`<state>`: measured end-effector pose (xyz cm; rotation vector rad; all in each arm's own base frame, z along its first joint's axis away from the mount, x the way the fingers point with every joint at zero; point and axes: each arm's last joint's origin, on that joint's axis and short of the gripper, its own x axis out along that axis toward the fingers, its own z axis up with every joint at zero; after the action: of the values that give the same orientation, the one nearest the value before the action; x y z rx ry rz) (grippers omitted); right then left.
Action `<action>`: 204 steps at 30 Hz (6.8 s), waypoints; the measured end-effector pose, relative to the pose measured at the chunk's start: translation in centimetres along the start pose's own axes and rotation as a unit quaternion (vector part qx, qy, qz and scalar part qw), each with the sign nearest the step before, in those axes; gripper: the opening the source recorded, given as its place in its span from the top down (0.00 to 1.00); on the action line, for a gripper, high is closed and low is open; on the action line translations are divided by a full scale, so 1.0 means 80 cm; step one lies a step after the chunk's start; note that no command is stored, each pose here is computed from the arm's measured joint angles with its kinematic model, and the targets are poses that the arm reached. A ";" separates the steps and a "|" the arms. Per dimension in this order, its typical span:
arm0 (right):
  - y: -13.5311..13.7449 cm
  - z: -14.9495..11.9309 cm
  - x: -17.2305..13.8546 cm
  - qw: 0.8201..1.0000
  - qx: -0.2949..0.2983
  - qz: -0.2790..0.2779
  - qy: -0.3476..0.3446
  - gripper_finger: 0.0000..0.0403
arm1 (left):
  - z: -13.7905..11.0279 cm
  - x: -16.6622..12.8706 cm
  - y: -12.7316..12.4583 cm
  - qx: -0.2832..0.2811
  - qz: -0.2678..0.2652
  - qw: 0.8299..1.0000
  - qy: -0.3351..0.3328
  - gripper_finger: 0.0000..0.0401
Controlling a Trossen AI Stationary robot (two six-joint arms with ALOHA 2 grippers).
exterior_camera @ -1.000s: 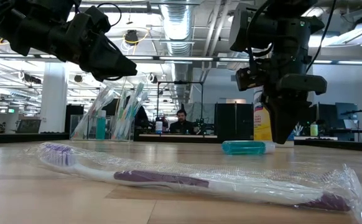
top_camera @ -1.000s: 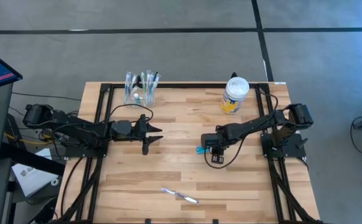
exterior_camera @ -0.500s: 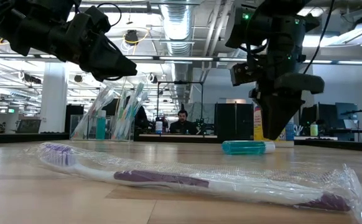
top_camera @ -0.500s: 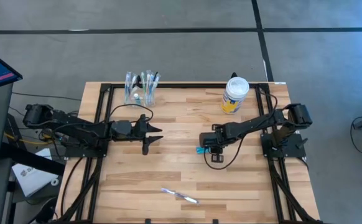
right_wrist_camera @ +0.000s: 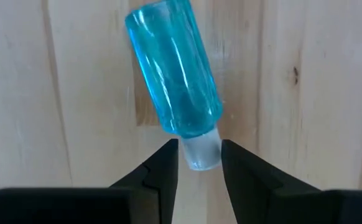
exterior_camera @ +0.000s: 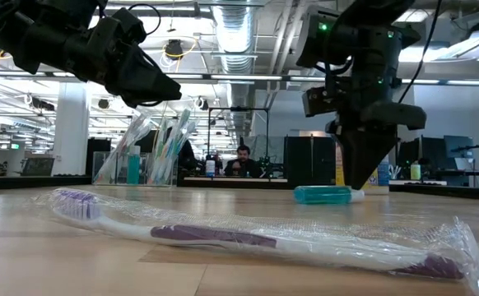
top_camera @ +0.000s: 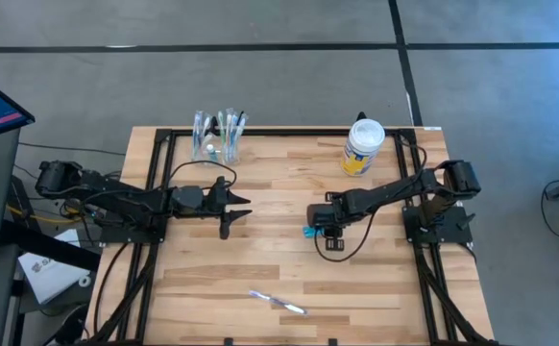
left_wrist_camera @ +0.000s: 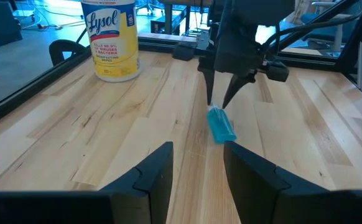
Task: Pick & Place toothbrushing station
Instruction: Put the blue mouthwash into the transparent organizer
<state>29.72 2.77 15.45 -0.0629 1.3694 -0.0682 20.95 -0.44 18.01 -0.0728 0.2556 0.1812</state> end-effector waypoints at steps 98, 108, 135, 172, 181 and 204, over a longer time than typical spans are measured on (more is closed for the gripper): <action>0.097 0.072 -0.105 0.913 -0.235 -0.316 -0.105 0.78 | 0.004 -0.005 -0.004 -0.206 -0.084 0.974 -0.040 0.66; 0.110 0.077 -0.110 0.887 -0.278 -0.345 -0.127 0.78 | 0.008 -0.003 0.005 -0.274 -0.103 0.955 -0.038 0.66; 0.133 0.105 -0.116 0.796 -0.383 -0.443 -0.151 0.78 | 0.032 0.000 0.005 -0.398 -0.208 0.893 -0.007 0.66; 0.165 0.151 -0.088 0.754 -0.440 -0.482 -0.074 0.78 | 0.027 0.027 -0.027 -0.451 -0.251 0.853 0.074 0.66; 0.164 0.151 -0.088 0.753 -0.442 -0.482 -0.071 0.78 | 0.029 0.060 -0.042 -0.441 -0.287 0.840 0.127 0.66; 0.168 0.148 -0.089 0.758 -0.436 -0.479 -0.079 0.75 | 0.032 0.066 -0.042 -0.435 -0.301 0.838 0.136 0.78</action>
<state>40.09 16.85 23.62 -1.5356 0.9650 -0.2705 27.21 -2.59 19.30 -1.0860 0.4066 -0.3652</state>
